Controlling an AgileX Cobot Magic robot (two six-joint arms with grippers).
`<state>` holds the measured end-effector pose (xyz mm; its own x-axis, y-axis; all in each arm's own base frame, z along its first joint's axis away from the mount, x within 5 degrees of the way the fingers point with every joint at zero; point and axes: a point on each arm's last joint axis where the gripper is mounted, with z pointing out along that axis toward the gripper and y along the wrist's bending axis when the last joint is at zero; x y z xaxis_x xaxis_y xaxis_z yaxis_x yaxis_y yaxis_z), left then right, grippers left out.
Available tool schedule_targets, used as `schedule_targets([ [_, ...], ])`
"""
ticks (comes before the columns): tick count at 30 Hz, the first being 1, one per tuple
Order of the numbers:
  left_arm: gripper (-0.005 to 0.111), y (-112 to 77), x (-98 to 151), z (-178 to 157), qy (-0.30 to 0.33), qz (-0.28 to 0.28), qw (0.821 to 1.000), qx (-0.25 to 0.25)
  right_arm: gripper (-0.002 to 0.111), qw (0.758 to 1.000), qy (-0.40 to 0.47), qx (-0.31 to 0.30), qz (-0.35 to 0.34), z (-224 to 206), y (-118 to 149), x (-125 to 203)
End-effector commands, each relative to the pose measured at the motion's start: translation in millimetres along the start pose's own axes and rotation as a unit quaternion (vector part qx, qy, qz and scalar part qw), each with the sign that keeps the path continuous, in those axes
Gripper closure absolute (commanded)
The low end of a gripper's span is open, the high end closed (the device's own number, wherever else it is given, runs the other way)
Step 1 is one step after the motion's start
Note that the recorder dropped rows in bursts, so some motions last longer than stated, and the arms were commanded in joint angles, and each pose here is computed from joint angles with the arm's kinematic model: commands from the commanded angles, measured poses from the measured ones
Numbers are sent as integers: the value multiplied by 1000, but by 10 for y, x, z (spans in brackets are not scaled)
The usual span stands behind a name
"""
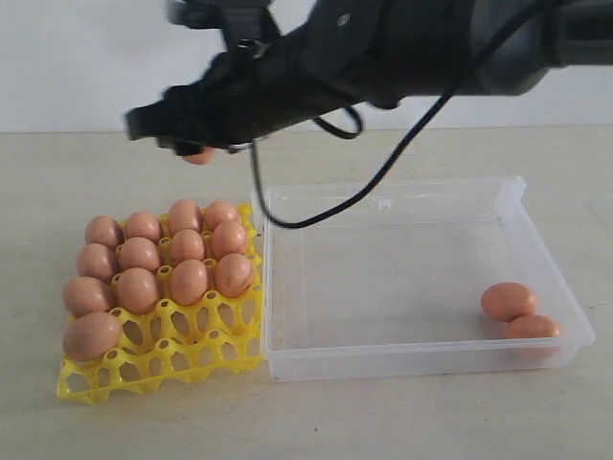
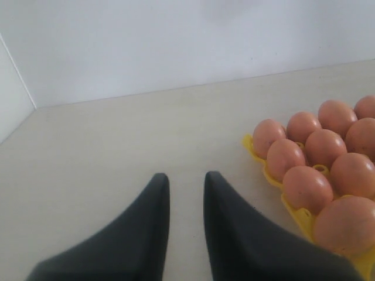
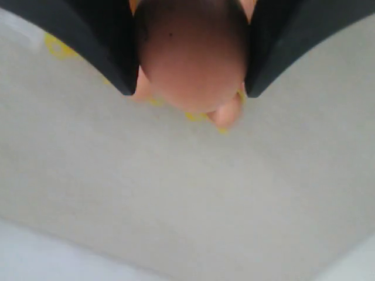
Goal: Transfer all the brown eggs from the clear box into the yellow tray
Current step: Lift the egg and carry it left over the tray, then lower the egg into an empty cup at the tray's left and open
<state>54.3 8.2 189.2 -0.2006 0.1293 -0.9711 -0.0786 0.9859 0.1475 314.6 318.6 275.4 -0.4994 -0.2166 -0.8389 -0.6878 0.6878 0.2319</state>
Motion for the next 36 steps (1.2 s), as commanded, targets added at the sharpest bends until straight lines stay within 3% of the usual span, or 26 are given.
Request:
schedule_targets([
  [1,85,-5,9,2,0,-1,1000,3,109,988,-143,5,-59,89,566,-68],
  [4,85,-5,9,2,0,-1,1000,3,109,987,-148,0,-66,202,710,48],
  [8,85,-5,9,2,0,-1,1000,3,109,989,-129,3,-69,354,693,191],
  [15,85,-5,9,2,0,-1,1000,3,109,982,-132,45,-126,667,368,386],
  [20,85,-5,9,2,0,-1,1000,3,109,947,-200,97,-233,718,218,324],
  [22,85,-5,9,2,0,-1,1000,3,109,944,-225,101,-219,679,221,261],
  [26,85,-5,9,2,0,-1,1000,3,109,975,-203,39,-76,631,279,243],
  [32,85,-5,9,2,0,-1,1000,3,109,973,-148,-103,-144,664,509,384],
  [36,85,-5,9,2,0,-1,1000,3,109,961,-100,-109,-232,681,484,480],
])
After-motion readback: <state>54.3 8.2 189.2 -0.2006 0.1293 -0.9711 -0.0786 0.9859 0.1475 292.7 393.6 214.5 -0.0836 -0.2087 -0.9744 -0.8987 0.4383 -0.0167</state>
